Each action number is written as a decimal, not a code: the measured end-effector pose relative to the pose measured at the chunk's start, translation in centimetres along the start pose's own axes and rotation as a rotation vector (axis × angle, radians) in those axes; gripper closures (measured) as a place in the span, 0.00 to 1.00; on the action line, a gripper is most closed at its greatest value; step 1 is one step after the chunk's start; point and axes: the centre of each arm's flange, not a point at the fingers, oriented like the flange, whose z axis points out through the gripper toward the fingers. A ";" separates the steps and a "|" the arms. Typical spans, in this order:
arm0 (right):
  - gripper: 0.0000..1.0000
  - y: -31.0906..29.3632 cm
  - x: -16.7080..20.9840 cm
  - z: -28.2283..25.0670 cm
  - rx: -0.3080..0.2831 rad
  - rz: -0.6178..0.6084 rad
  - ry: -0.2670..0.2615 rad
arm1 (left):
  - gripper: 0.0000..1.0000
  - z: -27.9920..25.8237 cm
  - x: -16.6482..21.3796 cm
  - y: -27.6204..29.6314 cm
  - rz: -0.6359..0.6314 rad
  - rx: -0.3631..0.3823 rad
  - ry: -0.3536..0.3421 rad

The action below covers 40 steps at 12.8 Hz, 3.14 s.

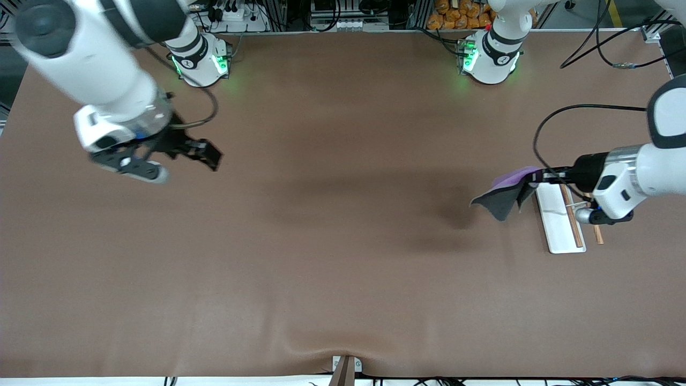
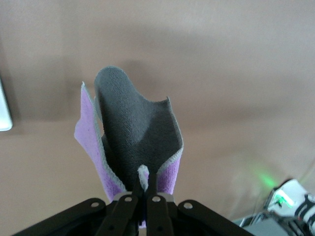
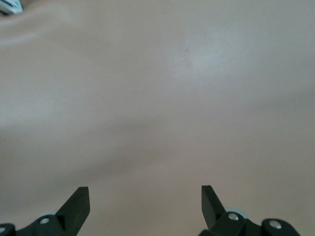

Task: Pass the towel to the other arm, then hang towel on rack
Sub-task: 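Move the towel with the left gripper over the white rack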

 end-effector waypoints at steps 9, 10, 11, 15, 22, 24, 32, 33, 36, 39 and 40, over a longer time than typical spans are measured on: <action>0.00 16.8 4.6 -0.9 -0.040 -0.177 -0.064 | 0.97 0.3 0.8 -13.8 0.150 -0.076 -0.022; 0.00 17.3 4.2 -0.5 -0.041 -0.178 -0.070 | 0.97 0.2 1.0 -14.9 0.165 -0.071 -0.019; 0.00 17.5 3.6 -0.1 -0.041 -0.179 -0.063 | 0.97 0.0 1.2 -15.9 0.187 -0.064 -0.013; 0.00 20.1 1.2 0.5 -0.045 -0.150 -0.040 | 0.97 -1.1 2.1 -18.0 0.272 -0.028 0.005; 0.00 20.3 1.4 -2.6 -0.036 -0.144 0.037 | 0.97 -2.8 3.9 -21.4 0.349 -0.023 0.055; 0.00 20.2 2.0 -3.2 -0.034 -0.144 0.052 | 0.97 -3.3 4.1 -21.4 0.354 -0.019 0.067; 0.00 19.9 1.8 -4.9 -0.039 -0.148 0.002 | 0.97 -5.2 2.8 -25.6 0.406 -0.018 0.109; 0.00 19.4 1.7 -5.0 -0.039 -0.156 0.003 | 0.97 -5.3 2.6 -25.9 0.405 -0.016 0.110; 0.00 19.5 1.8 -4.9 -0.040 -0.156 0.001 | 0.97 -5.6 2.3 -27.0 0.417 -0.014 0.114; 0.00 19.0 1.6 -5.5 -0.038 -0.165 0.011 | 0.97 -5.5 1.8 -28.8 0.424 -0.022 0.119; 0.00 19.0 1.5 -6.0 -0.038 -0.165 0.017 | 0.97 -5.3 1.8 -29.5 0.424 -0.027 0.117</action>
